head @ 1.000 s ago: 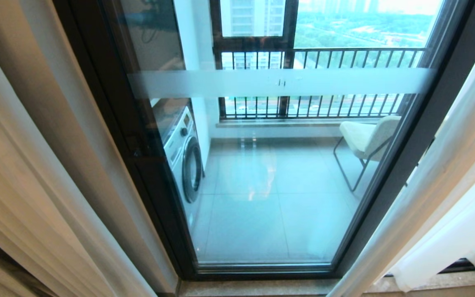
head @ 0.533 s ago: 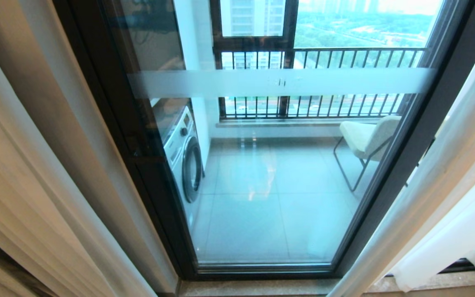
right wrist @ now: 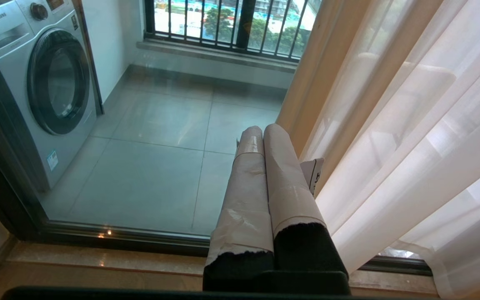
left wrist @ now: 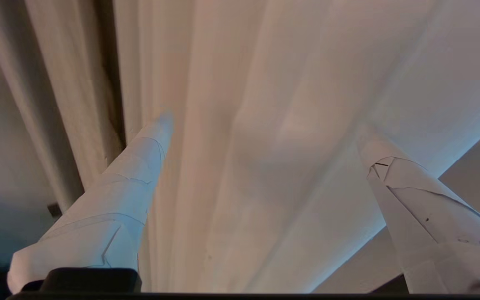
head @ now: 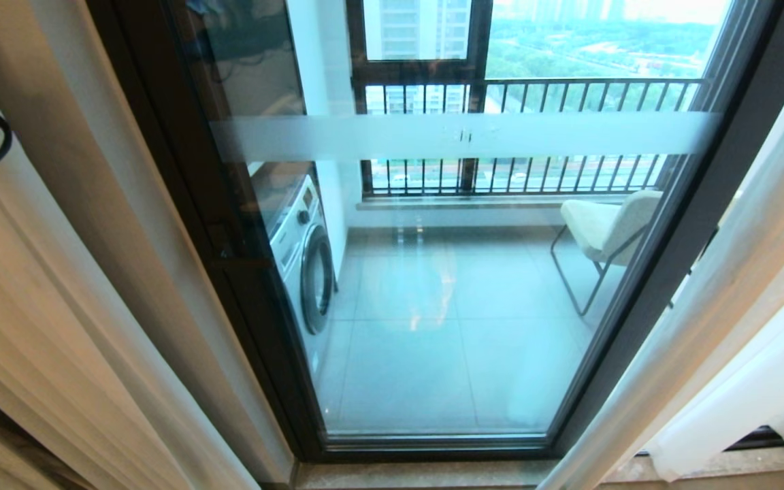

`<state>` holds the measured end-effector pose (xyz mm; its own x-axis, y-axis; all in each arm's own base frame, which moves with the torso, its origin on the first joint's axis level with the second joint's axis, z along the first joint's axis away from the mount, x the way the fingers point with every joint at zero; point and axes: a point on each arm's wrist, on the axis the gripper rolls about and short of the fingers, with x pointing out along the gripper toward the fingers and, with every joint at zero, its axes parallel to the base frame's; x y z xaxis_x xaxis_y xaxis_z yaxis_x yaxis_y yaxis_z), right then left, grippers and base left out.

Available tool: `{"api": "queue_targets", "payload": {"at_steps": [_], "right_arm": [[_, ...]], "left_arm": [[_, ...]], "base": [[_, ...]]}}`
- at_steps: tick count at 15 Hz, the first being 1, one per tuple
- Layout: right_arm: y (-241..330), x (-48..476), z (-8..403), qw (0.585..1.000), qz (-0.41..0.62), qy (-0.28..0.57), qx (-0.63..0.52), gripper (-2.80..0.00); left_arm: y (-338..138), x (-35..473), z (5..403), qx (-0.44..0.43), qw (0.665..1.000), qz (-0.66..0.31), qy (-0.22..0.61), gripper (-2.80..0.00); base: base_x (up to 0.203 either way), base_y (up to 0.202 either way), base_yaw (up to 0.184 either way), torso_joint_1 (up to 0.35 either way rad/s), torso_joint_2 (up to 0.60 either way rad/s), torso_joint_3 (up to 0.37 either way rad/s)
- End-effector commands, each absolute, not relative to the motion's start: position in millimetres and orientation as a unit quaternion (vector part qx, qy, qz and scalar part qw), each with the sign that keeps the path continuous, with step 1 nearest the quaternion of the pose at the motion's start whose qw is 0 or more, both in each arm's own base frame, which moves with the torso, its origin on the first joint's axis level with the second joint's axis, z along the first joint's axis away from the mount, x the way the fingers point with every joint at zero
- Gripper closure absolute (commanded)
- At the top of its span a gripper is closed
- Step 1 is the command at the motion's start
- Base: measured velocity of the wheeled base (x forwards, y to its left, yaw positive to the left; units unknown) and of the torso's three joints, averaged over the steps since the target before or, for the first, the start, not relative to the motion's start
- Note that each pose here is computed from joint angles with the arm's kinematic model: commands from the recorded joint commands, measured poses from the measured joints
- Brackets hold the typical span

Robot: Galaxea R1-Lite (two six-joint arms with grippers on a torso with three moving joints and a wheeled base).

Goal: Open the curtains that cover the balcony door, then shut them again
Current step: Close the inner curtains on both sides

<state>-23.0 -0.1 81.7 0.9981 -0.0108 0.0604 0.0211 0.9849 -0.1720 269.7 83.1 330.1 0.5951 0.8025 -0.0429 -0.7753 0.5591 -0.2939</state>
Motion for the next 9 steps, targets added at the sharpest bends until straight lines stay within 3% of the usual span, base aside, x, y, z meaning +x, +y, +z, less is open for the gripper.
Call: {"api": "queue_targets", "payload": {"at_steps": [1,9], "right_arm": [[-0.1,-23.0,81.8,0.996,-0.008,-0.030,-0.087,0.00],[-0.1,-23.0,81.6,0.996,-0.008,-0.029,-0.087,0.00]], "left_arm": [[86.3,284.9,326.6,-0.147,0.883,0.444,-0.035,-2.80],[97.7,322.6,334.8,-0.153,0.884,0.440,-0.034,-2.80]], "base": [[0.000,0.000,0.000,0.000,0.00,0.000],[0.000,0.000,0.000,0.000,0.00,0.000]]}}
